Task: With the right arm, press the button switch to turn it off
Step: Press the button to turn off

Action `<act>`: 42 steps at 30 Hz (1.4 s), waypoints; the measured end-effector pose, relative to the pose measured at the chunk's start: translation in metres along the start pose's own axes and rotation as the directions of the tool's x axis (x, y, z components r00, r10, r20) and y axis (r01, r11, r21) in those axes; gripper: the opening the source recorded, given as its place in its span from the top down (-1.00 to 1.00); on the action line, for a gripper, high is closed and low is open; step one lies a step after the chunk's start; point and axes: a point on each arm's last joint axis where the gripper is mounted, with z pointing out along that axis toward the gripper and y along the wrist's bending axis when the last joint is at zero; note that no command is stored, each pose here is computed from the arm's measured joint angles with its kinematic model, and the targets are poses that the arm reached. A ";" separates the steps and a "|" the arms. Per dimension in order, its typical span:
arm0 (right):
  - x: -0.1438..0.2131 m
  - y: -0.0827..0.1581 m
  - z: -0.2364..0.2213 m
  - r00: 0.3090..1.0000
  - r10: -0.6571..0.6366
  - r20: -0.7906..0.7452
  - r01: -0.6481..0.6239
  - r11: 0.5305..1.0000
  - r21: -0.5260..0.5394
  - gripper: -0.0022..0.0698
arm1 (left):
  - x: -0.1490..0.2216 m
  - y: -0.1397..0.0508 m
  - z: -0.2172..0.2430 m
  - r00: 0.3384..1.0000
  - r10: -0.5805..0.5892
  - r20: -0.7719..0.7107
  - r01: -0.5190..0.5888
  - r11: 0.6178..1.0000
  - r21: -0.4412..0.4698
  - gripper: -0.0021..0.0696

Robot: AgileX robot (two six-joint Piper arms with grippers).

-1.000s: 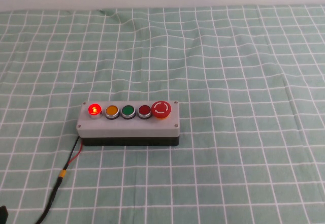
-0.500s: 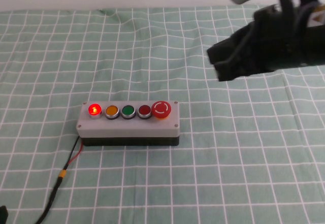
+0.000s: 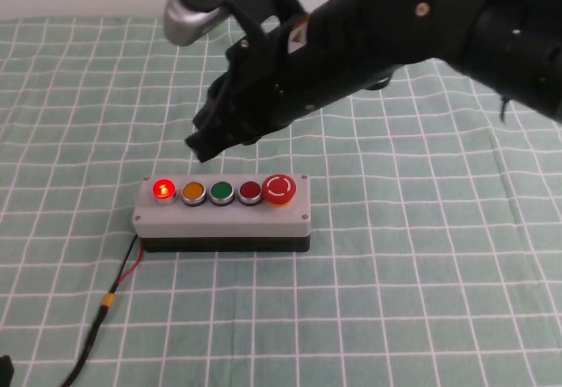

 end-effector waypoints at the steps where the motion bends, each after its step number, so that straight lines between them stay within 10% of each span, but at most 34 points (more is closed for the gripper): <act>1: -0.003 0.003 0.007 1.000 -0.009 -0.001 0.009 1.000 -0.007 0.98 | 0.000 0.000 0.000 1.000 0.000 0.000 0.000 1.000 0.000 0.95; 28: 0.016 -0.012 0.177 0.988 -0.125 -0.093 0.127 0.992 0.014 0.98 | 0.000 0.000 0.000 1.000 0.000 0.000 0.000 1.000 0.000 0.95; 42: -0.034 -0.001 0.103 0.984 -0.177 0.003 0.176 0.984 0.033 0.98 | 0.000 0.000 0.000 1.000 0.000 0.000 0.000 1.000 0.000 0.95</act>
